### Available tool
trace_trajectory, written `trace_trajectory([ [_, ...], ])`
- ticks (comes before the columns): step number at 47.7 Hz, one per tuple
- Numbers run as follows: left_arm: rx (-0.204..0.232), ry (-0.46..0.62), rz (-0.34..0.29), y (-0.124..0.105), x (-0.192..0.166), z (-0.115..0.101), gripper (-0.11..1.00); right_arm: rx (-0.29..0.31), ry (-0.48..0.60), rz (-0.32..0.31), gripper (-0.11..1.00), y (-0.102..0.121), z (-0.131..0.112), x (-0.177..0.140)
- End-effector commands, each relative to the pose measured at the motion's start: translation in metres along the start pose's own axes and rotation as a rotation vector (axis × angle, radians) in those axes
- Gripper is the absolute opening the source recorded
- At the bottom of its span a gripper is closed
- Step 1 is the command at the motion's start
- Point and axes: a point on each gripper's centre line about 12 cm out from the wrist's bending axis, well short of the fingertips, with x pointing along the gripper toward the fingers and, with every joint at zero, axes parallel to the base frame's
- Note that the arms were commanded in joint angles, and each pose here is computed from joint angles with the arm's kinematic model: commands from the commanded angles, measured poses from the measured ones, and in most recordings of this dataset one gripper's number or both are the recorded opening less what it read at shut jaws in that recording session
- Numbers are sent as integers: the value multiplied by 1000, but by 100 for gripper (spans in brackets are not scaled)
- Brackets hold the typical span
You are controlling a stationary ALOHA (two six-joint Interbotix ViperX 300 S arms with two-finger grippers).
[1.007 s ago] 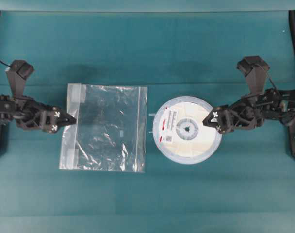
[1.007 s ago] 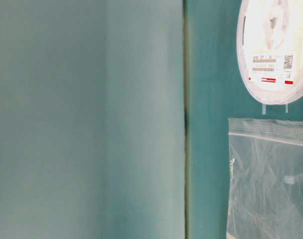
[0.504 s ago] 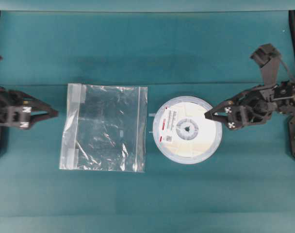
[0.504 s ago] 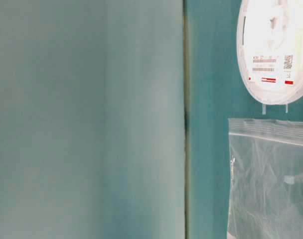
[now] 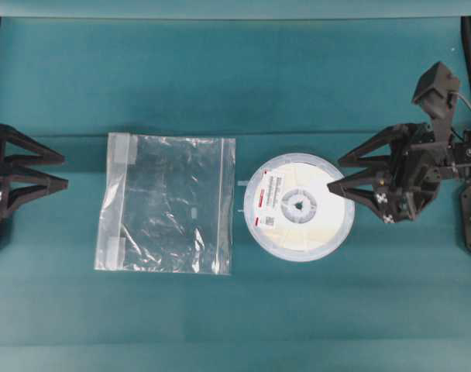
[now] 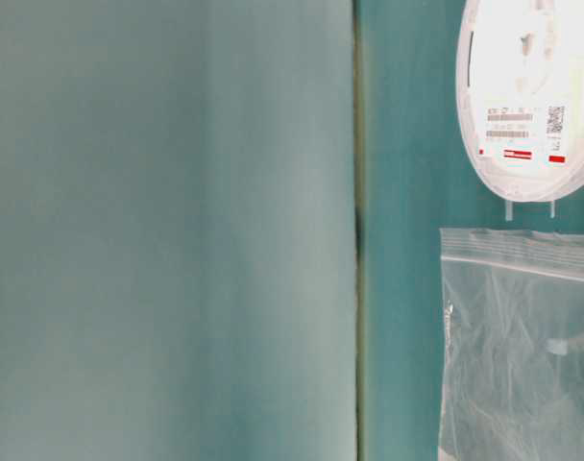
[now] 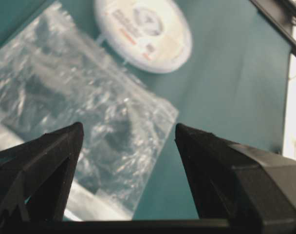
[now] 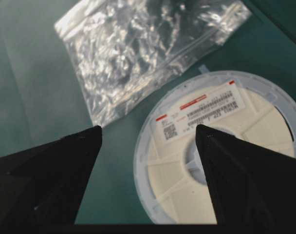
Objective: Take out the reel from the clear zip bag.
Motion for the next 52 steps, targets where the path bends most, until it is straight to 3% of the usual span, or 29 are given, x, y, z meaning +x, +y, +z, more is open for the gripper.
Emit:
trace_trajectory([
  [1,39,-18,-36,-10,1,8,85,-53,-20,33,89,10,6,-2],
  [11,155,5,-53,-14,5,4,85,-148,-37,51,89,14,7,-8],
  [17,293,9,-69,-17,5,4,85,-240,-78,71,89,18,13,-18],
  [23,437,-1,-78,-19,4,5,85,-376,-114,88,89,22,16,-29],
  [28,507,-9,-80,-20,3,6,85,-444,-132,90,89,22,16,-36],
  [33,516,-14,-82,-21,3,8,85,-477,-149,95,89,23,17,-42],
  [52,521,-6,-79,-21,3,6,84,-478,-138,86,89,21,15,-47],
])
